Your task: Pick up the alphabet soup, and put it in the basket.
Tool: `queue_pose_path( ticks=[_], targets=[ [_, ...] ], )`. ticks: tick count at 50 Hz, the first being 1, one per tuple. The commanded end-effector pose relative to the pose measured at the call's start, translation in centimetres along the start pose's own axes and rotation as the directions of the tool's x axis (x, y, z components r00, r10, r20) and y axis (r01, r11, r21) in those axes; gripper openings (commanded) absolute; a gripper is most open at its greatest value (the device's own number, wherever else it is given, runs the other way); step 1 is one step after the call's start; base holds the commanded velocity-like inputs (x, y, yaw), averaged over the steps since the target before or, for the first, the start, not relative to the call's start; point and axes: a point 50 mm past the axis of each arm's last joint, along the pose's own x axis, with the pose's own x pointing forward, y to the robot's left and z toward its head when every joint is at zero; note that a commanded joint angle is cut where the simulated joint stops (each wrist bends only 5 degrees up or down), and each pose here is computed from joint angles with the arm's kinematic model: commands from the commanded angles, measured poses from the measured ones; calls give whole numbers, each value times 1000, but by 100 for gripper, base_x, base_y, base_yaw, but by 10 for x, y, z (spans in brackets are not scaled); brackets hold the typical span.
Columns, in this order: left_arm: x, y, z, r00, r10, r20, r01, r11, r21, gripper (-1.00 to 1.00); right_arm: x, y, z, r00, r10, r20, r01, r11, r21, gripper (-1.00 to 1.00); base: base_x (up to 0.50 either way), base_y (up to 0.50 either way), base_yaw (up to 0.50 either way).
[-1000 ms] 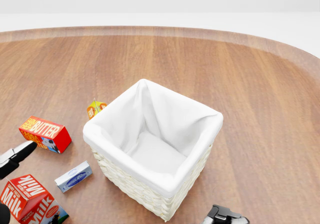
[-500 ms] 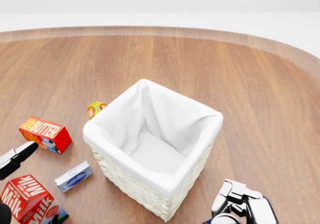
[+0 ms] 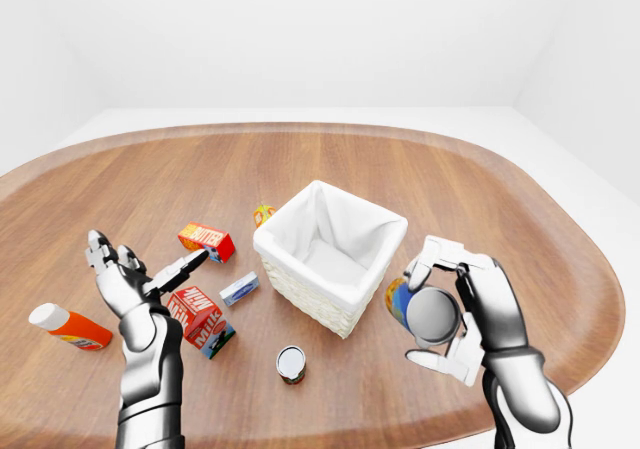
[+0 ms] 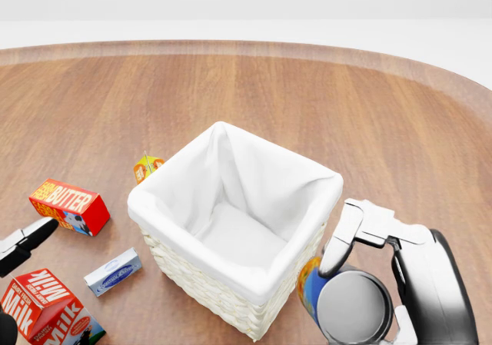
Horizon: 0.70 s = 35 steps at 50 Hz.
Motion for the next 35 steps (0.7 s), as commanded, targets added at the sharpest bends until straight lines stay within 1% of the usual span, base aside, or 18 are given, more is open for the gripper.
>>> queue_pose_path(
  ticks=[1,5,6,8,10,15,19,22,26,31,33,34,35],
  targets=[
    [0,0,0,1000,0,-2,0,1000,1,100,7,-7,60,953,-8,304,27,998,-58,-100,0,0,0],
    [0,0,-1,1000,0,-3,0,1000,1,100,11,-6,72,928,1,372,29,997,-74,-100,0,0,0],
    [0,0,0,1000,0,-1,0,1000,2,100,14,-6,79,912,6,411,27,997,-75,-100,0,0,0],
    [0,0,0,1000,0,-1,0,1000,2,100,17,-5,83,899,9,439,25,997,-71,-100,0,0,0],
    [0,0,-1,1000,-1,-6,1,1000,3,100,23,-3,90,875,12,484,27,997,-74,-100,0,0,0],
    [1,0,-2,1000,-1,-7,1,1000,3,100,37,-1,97,849,15,529,26,997,-69,-100,0,0,0],
    [1,0,-2,1000,-1,-10,2,1000,4,100,46,-1,100,836,13,549,27,998,-63,-100,0,0,0],
    [1,0,-3,1000,-1,-13,2,1000,5,100,59,-2,105,819,10,574,31,998,-61,-100,0,0,0],
    [0,0,-2,1000,-1,-8,1,1000,4,100,68,-4,109,806,-2,592,31,999,-39,-100,0,0,0],
    [0,0,-2,1000,-1,-10,1,1000,4,100,80,-4,111,801,-21,598,31,999,-7,-100,0,0,0],
    [0,0,-1,1000,-2,-6,2,1000,2,100,88,-5,111,804,-35,594,34,999,13,-100,0,0,0],
    [0,0,-1,1000,-1,-6,1,1000,2,100,96,-7,109,813,-45,580,36,999,27,-100,0,0,0],
    [0,0,-1,1000,-1,-4,1,1000,1,100,98,-7,108,815,-49,577,35,999,36,-100,0,0,0]
  ],
)
